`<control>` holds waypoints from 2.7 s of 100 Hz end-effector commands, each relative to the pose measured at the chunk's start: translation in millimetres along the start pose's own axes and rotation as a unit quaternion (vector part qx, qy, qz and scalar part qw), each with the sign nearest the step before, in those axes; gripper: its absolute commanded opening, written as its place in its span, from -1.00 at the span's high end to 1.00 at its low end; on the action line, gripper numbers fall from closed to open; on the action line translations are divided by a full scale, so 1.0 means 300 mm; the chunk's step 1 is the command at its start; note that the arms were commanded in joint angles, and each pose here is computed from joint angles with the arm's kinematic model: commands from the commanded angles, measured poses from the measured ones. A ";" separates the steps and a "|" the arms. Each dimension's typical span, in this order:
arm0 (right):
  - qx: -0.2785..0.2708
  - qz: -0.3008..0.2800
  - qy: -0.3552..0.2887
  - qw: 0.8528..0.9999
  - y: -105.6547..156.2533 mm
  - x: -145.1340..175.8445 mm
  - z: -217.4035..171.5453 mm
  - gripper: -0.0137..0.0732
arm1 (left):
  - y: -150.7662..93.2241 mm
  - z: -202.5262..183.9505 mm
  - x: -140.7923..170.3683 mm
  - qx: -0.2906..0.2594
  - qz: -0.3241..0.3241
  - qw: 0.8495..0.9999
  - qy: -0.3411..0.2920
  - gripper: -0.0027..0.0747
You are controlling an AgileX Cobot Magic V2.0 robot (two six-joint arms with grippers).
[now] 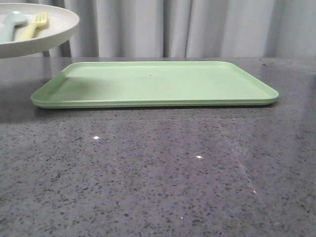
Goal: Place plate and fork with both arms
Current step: 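Lift the plate with the left gripper and carry it over the tray, then lower the plate onto the green tray and open the left gripper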
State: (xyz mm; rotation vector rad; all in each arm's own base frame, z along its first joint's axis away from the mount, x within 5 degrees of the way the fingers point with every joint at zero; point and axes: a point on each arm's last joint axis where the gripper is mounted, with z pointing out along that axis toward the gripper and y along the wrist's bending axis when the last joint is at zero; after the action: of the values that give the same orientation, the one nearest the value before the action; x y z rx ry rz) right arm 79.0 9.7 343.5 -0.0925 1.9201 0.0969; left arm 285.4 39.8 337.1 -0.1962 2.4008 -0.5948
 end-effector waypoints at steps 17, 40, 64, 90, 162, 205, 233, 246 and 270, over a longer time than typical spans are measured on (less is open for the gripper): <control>0.003 -0.002 -0.046 0.999 -0.001 -0.054 -0.012 -0.27 | -0.214 0.071 -0.099 0.072 0.010 0.996 -0.055 0.99; 0.003 -0.002 -0.039 0.999 -0.001 -0.049 -0.011 -0.27 | -0.357 0.236 -0.081 0.102 0.004 0.994 -0.049 0.99; 0.003 -0.002 -0.036 0.999 -0.001 -0.047 -0.011 -0.27 | -0.447 0.418 -0.006 0.110 0.003 0.994 -0.011 0.99; 0.002 -0.002 -0.017 1.000 -0.001 -0.036 -0.010 -0.27 | -0.455 0.510 0.018 0.099 -0.021 0.995 -0.011 0.99; 0.002 -0.002 -0.015 1.000 -0.001 -0.034 -0.010 -0.27 | -0.436 0.510 0.015 0.078 0.007 0.997 -0.009 0.99; 0.002 -0.002 -0.013 1.000 -0.001 -0.033 -0.010 -0.27 | -0.386 0.501 -0.003 0.064 0.000 0.998 -0.001 0.99; 0.002 -0.002 -0.013 1.000 -0.001 -0.033 -0.010 -0.27 | -0.384 0.507 0.003 0.064 0.000 0.998 0.008 0.99; 0.002 -0.002 -0.013 1.000 -0.001 -0.033 -0.010 -0.27 | -0.374 0.540 0.016 0.061 -0.002 0.998 0.031 0.99; 0.002 -0.002 -0.013 1.000 -0.001 -0.033 -0.010 -0.27 | -0.366 0.568 0.023 0.059 -0.006 0.997 0.042 0.99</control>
State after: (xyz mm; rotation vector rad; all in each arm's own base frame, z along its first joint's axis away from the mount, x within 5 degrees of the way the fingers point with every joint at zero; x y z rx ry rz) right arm 76.7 9.6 337.8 -0.0971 1.9876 0.0952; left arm 385.6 -121.7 240.9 -0.1261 2.5209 -0.7277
